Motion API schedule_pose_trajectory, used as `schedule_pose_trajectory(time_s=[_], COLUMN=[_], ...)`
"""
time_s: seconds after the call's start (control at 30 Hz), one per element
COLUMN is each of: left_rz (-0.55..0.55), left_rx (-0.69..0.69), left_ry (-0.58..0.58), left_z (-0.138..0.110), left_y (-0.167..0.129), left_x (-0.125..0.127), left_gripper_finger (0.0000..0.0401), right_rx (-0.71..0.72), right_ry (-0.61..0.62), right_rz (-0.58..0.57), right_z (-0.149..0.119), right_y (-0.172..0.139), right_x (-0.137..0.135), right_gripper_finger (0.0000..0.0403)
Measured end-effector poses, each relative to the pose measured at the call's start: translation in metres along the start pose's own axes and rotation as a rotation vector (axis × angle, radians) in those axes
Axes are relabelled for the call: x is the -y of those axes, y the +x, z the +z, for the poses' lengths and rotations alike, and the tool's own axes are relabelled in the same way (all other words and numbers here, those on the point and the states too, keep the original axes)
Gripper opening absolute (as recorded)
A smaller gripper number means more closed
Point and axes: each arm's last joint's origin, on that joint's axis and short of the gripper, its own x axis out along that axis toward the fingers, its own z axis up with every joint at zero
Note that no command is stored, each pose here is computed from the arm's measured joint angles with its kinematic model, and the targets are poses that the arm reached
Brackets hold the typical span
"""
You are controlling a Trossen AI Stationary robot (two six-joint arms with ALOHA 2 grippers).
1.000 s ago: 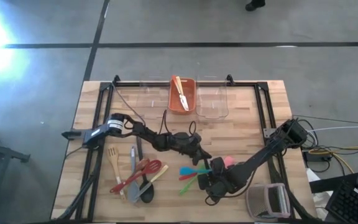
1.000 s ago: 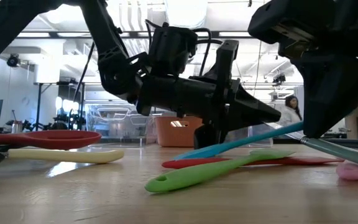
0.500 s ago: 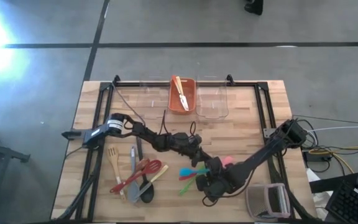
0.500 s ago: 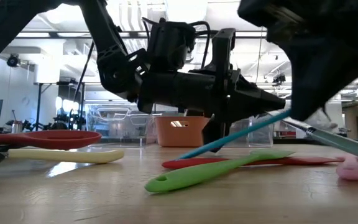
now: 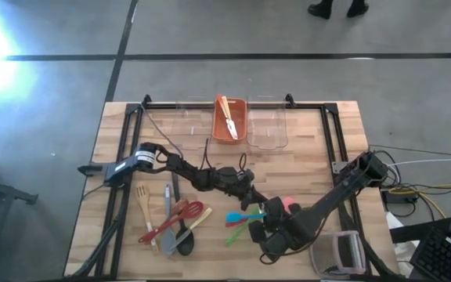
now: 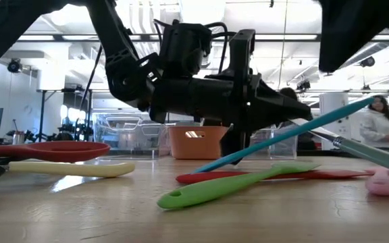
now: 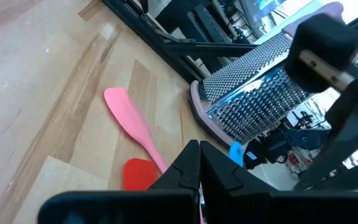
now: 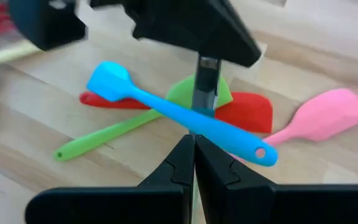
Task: Pick & Place Kitchen Items
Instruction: Put the green table knife into the orange bin
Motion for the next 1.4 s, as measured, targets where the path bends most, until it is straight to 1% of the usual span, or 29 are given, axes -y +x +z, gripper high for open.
schedule_pose_trajectory(time_s=[0.07, 0.23, 0.3, 0.4, 0.47, 0.6, 0.7, 0.8, 0.9, 0.97, 1.03, 1.1, 1.17, 1.3, 1.4], left_rz=[-0.003, -0.023, -0.026, -0.034, -0.036, -0.048, -0.061, -0.081, -0.094, -0.103, -0.114, -0.124, -0.129, -0.128, -0.123], left_rx=[0.000, 0.003, 0.003, 0.002, 0.000, 0.002, 0.012, 0.024, 0.022, 0.021, 0.023, 0.024, 0.024, 0.021, 0.015], left_ry=[0.001, 0.004, 0.003, 0.004, 0.005, 0.006, 0.008, 0.009, 0.009, 0.012, 0.017, 0.022, 0.024, 0.022, 0.022], left_z=[0.000, 0.001, 0.001, 0.002, 0.002, 0.004, 0.005, 0.006, 0.008, 0.010, 0.012, 0.014, 0.015, 0.015, 0.015], left_y=[0.000, 0.000, 0.000, 0.000, -0.001, -0.001, -0.001, -0.002, 0.000, 0.001, 0.002, 0.003, 0.004, 0.004, 0.004], left_x=[0.000, 0.001, 0.001, 0.001, 0.001, 0.000, 0.001, 0.002, 0.004, 0.005, 0.007, 0.009, 0.009, 0.009, 0.008], left_gripper_finger=[0.0002, 0.0001, 0.0001, 0.0001, 0.0001, 0.0001, 0.0001, 0.0000, 0.0001, 0.0001, 0.0001, 0.0001, 0.0001, 0.0001, 0.0001], right_rx=[0.025, 0.059, 0.046, -0.009, -0.035, -0.062, -0.056, -0.037, 0.004, 0.038, 0.077, 0.088, 0.045, -0.041, -0.045], right_ry=[0.004, -0.005, -0.002, 0.019, 0.031, 0.061, 0.075, 0.073, 0.052, 0.038, 0.052, 0.072, 0.056, -0.006, 0.005], right_rz=[-0.026, -0.140, -0.176, -0.191, -0.174, -0.086, -0.024, -0.010, -0.044, -0.104, -0.171, -0.197, -0.173, -0.062, -0.060], right_z=[0.001, 0.005, 0.005, -0.001, -0.007, -0.027, -0.040, -0.049, -0.050, -0.046, -0.039, -0.034, -0.033, -0.035, -0.037], right_y=[-0.003, -0.002, -0.002, -0.004, -0.007, -0.015, -0.020, -0.018, -0.013, -0.008, -0.002, 0.005, 0.011, 0.016, 0.014], right_x=[0.003, 0.015, 0.018, 0.020, 0.020, 0.019, 0.019, 0.019, 0.022, 0.025, 0.027, 0.025, 0.018, 0.004, 0.004], right_gripper_finger=[0.0008, 0.0008, 0.0008, 0.0008, 0.0008, 0.0008, 0.0009, 0.0009, 0.0009, 0.0009, 0.0009, 0.0009, 0.0009, 0.0009, 0.0009])
